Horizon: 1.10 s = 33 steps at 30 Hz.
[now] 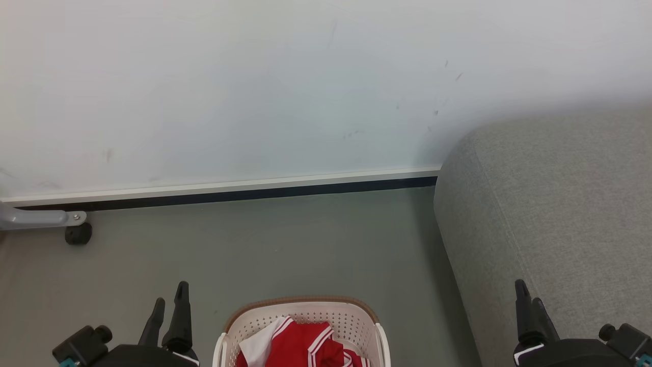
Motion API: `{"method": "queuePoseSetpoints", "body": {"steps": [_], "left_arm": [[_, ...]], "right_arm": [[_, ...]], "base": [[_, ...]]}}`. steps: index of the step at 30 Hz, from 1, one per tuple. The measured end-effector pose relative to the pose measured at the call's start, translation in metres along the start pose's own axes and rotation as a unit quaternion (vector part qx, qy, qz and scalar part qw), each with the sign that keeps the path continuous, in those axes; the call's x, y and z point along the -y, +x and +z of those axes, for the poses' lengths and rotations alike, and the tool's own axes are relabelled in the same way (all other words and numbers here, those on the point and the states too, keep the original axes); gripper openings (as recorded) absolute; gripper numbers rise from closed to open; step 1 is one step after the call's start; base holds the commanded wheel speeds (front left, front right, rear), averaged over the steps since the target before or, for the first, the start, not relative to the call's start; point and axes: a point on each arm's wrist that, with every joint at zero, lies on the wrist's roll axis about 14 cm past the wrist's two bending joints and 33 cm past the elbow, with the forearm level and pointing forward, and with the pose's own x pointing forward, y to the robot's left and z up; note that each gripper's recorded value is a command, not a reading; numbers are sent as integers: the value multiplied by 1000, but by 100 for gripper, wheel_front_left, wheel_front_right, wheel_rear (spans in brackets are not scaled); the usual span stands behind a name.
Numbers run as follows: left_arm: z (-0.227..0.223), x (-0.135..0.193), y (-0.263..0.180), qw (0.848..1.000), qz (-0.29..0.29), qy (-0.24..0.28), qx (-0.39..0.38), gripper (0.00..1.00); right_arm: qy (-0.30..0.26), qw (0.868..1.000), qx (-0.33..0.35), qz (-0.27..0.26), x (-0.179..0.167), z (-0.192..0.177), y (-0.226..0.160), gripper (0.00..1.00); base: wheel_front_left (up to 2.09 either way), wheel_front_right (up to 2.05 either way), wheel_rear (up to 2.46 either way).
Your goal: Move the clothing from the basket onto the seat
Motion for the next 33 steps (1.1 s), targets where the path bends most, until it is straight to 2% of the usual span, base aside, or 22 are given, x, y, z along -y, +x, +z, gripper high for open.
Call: {"method": "queuePoseSetpoints", "body": {"steps": [16,24,32,33], "left_arm": [[2,-4,-9,989,5,145,17,100],[3,-4,-12,975,3,221,29,100],[5,0,-13,962,-2,271,44,100],[5,-1,-15,956,-2,288,46,100]], "right_arm": [[-132,991,6,12,-7,-7,-8,100],[-198,980,17,29,-15,-8,-11,100],[-245,968,24,42,-21,-11,-13,100],[-261,964,27,47,-22,-12,-14,100]], "base": [[0,0,0],[0,0,0],[0,0,0],[0,0,0]]}}
